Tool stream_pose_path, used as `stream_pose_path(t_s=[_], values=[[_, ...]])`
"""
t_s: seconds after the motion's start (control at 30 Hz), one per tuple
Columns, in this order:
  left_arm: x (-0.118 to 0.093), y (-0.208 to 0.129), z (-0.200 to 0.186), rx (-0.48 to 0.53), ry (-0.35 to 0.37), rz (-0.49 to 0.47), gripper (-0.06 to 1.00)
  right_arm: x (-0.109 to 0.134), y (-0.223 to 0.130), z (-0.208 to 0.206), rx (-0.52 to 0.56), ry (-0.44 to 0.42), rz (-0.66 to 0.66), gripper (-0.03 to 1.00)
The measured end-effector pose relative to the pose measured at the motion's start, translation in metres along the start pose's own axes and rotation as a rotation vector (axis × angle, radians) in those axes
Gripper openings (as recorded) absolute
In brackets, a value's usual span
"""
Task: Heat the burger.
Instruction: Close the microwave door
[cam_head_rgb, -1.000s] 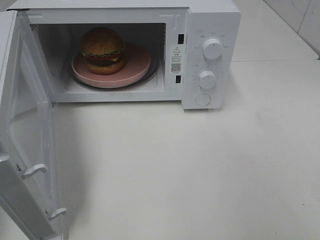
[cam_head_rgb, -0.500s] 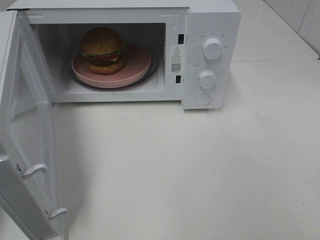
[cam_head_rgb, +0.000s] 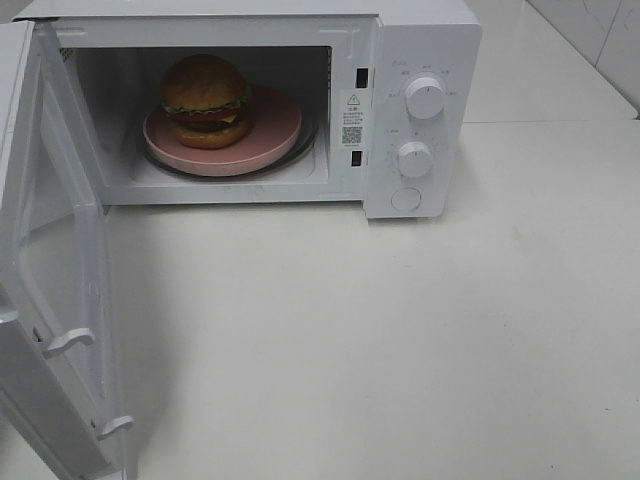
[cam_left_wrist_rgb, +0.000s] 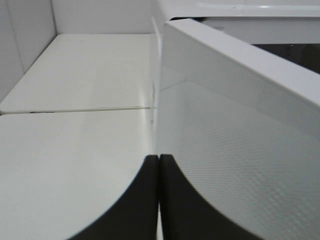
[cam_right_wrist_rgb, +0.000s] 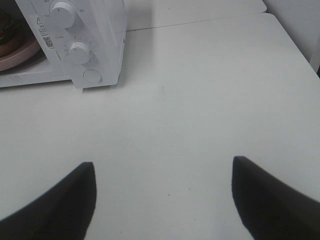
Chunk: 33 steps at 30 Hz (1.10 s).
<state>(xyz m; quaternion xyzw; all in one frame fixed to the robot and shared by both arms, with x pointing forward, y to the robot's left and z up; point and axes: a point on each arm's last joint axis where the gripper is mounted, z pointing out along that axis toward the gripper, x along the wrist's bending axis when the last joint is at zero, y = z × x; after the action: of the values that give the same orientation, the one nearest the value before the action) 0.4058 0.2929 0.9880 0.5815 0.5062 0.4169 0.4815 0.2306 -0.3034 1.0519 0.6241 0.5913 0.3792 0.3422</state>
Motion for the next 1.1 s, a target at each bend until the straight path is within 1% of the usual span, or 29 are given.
stream_pose_path(t_s=[0.03, 0.07, 0.1, 0.13, 0.17, 0.2, 0.23, 0.27, 0.3, 0.33, 0.37, 0.4, 0.43, 0.47, 0.5, 0.53, 0.57, 0.6, 0.67, 0.73, 1.03, 1.1], values=[[-0.004, -0.001, 0.004, -0.009, -0.057, 0.02, 0.0, 0.0, 0.0, 0.0, 0.0, 0.0, 0.0, 0.71], [-0.004, -0.001, 0.004, -0.009, -0.057, 0.02, 0.0, 0.0, 0.0, 0.0, 0.0, 0.0, 0.0, 0.71], [-0.006, -0.002, 0.005, -0.015, -0.078, 0.024, 0.0, 0.0, 0.0, 0.0, 0.0, 0.0, 0.0, 0.71], [-0.009, -0.005, 0.009, -0.003, -0.113, 0.023, 0.0, 0.0, 0.0, 0.0, 0.0, 0.0, 0.0, 0.71], [-0.01, -0.006, 0.01, 0.005, -0.129, 0.024, 0.0, 0.0, 0.0, 0.0, 0.0, 0.0, 0.0, 0.71], [-0.01, -0.006, 0.01, 0.005, -0.129, 0.024, 0.0, 0.0, 0.0, 0.0, 0.0, 0.0, 0.0, 0.71], [-0.013, -0.01, 0.013, 0.023, -0.154, 0.025, 0.0, 0.0, 0.0, 0.0, 0.0, 0.0, 0.0, 0.71], [-0.013, -0.01, 0.013, 0.023, -0.154, 0.025, 0.0, 0.0, 0.0, 0.0, 0.0, 0.0, 0.0, 0.71], [-0.016, -0.012, 0.015, 0.034, -0.172, 0.028, 0.0, 0.0, 0.0, 0.0, 0.0, 0.0, 0.0, 0.71], [-0.023, -0.015, 0.017, 0.048, -0.215, 0.049, 0.0, 0.0, 0.0, 0.0, 0.0, 0.0, 0.0, 0.71], [-0.023, -0.015, 0.017, 0.048, -0.215, 0.049, 0.0, 0.0, 0.0, 0.0, 0.0, 0.0, 0.0, 0.71], [-0.031, -0.019, 0.019, 0.062, -0.265, 0.078, 0.0, 0.0, 0.0, 0.0, 0.0, 0.0, 0.0, 0.71], [-0.035, -0.021, 0.02, 0.07, -0.29, 0.092, 0.0, 0.0, 0.0, 0.0, 0.0, 0.0, 0.0, 0.71], [-0.035, -0.021, 0.02, 0.07, -0.29, 0.092, 0.0, 0.0, 0.0, 0.0, 0.0, 0.0, 0.0, 0.71], [-0.042, -0.024, 0.022, 0.084, -0.325, 0.107, 0.0, 0.0, 0.0, 0.0, 0.0, 0.0, 0.0, 0.71], [-0.045, -0.026, 0.023, 0.09, -0.34, 0.109, 0.0, 0.0, 0.0, 0.0, 0.0, 0.0, 0.0, 0.71], [-0.045, -0.026, 0.023, 0.09, -0.34, 0.109, 0.0, 0.0, 0.0, 0.0, 0.0, 0.0, 0.0, 0.71], [-0.049, -0.028, 0.024, 0.091, -0.361, 0.11, 0.0, 0.0, 0.0, 0.0, 0.0, 0.0, 0.0, 0.71], [-0.05, -0.028, 0.025, 0.089, -0.372, 0.11, 0.0, 0.0, 0.0, 0.0, 0.0, 0.0, 0.0, 0.71], [-0.055, -0.031, 0.028, 0.082, -0.402, 0.101, 0.0, 0.0, 0.0, 0.0, 0.0, 0.0, 0.0, 0.71], [-0.058, -0.036, 0.034, 0.082, -0.426, 0.076, 0.0, 0.0, 0.0, 0.0, -0.001, 0.0, 0.0, 0.71], [-0.062, -0.037, 0.036, 0.092, -0.448, 0.076, 0.0, 0.0, 0.0, 0.0, -0.001, 0.0, 0.0, 0.71]])
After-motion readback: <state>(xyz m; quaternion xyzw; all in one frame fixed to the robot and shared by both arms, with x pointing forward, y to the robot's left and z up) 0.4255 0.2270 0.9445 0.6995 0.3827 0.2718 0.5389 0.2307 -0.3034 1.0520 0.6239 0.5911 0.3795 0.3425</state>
